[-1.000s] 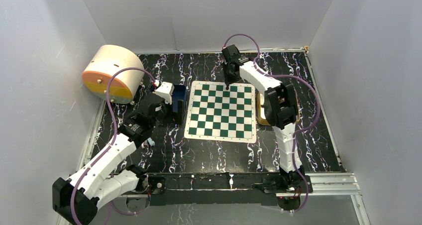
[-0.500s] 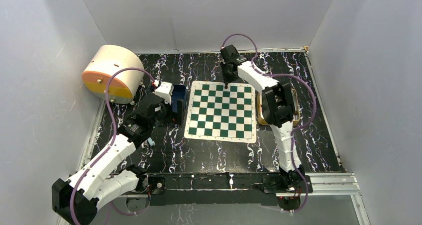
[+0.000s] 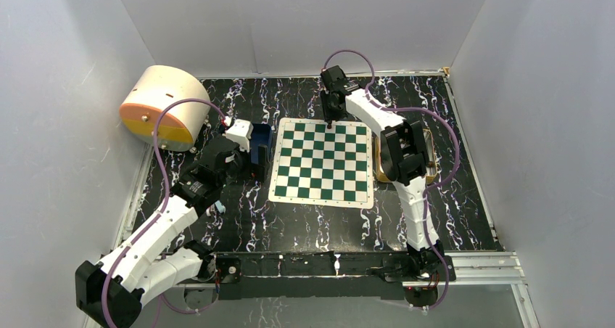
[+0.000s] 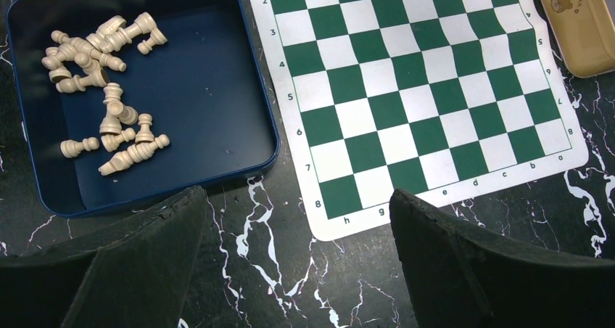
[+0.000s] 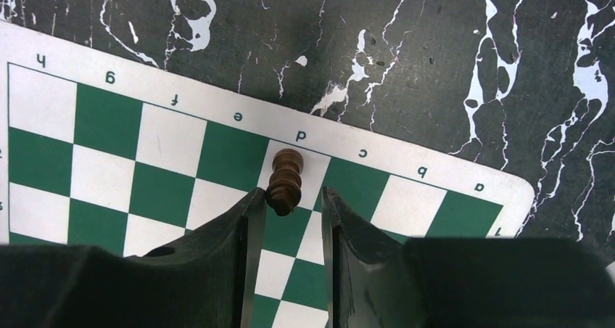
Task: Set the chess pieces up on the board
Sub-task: Place the chess piece on the chessboard.
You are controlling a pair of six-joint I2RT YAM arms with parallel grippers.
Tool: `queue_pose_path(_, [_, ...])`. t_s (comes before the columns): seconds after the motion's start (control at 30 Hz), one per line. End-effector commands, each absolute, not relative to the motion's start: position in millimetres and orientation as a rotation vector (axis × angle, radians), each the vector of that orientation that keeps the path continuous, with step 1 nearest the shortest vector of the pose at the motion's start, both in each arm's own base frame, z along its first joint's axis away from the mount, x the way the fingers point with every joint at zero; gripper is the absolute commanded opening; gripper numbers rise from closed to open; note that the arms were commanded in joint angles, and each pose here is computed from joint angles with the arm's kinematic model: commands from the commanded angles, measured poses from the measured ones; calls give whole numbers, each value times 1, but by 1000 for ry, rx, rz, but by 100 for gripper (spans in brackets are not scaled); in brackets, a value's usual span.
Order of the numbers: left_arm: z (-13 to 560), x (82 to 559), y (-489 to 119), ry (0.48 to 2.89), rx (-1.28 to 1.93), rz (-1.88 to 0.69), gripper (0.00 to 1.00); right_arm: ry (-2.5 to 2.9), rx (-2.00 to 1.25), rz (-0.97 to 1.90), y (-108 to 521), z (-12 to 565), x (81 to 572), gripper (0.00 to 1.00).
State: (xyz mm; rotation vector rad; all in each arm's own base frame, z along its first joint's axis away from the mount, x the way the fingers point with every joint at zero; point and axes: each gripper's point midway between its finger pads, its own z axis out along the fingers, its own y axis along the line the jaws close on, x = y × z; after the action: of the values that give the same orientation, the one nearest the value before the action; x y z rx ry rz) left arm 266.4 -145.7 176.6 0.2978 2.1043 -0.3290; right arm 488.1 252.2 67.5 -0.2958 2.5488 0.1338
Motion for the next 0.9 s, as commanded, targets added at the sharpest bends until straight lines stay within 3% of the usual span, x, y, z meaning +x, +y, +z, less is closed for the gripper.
queue_pose_path(0.0, [181,268,-140,2079,278,-307,94,2499,-303,128,256,83,500,43])
queue_pose_path(0.37, [182,268,-139,2076,277,-306,94,2481,-322,186,265,93,501,23])
queue_pose_path(0.87, [183,268,-139,2072,276,-307,94,2486,-351,171,279,89,493,23])
